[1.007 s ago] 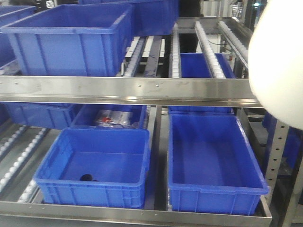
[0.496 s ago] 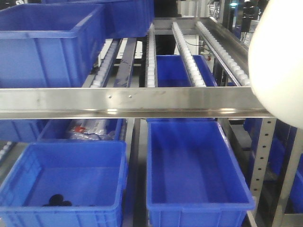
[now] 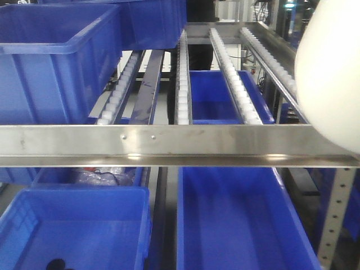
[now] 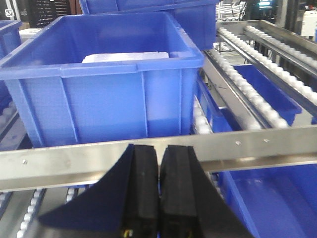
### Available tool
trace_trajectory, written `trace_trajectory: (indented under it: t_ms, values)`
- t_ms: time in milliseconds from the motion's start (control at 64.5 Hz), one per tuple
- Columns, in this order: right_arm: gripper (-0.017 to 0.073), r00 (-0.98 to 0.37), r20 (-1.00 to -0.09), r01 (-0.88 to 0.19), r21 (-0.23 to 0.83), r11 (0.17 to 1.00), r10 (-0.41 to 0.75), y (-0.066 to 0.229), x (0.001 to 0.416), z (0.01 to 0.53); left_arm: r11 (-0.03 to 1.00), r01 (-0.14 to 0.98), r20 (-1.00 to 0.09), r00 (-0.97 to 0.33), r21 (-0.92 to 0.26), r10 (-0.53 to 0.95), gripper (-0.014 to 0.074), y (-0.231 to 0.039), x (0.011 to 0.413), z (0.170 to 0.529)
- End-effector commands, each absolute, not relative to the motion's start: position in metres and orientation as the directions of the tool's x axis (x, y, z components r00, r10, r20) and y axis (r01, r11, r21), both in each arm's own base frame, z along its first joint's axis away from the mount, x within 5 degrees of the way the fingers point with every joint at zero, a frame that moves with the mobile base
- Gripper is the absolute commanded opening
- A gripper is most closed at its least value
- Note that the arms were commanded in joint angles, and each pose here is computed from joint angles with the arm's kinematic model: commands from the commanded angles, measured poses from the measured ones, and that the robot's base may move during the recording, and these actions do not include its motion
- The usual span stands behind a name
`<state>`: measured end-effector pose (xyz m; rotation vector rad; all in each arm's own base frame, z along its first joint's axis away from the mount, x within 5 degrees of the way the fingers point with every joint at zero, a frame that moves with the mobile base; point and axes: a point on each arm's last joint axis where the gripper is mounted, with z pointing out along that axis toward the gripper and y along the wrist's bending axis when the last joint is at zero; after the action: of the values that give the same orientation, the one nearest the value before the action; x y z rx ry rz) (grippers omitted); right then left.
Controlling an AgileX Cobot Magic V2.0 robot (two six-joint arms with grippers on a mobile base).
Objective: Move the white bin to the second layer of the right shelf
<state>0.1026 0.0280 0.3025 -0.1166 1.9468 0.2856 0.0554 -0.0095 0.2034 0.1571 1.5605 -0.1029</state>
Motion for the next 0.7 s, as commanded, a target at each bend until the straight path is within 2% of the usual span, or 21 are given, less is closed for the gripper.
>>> trace_trajectory:
  t_ms: [0, 682]
  values:
    - [0.0057, -0.271, -0.959, -0.221, 0.148, 0.964, 0.086, 0.0277, 0.1054, 0.3215, 0.987, 0.157, -0.998, 0.068, 0.026, 0.015, 0.0085, -0.009, 0.0558, 0.1994]
    - [0.0057, -0.271, -0.959, -0.221, 0.148, 0.964, 0.086, 0.0277, 0.1054, 0.3215, 0.987, 0.157, -0.998, 0.068, 0.026, 0.015, 0.0085, -0.009, 0.0558, 0.1994]
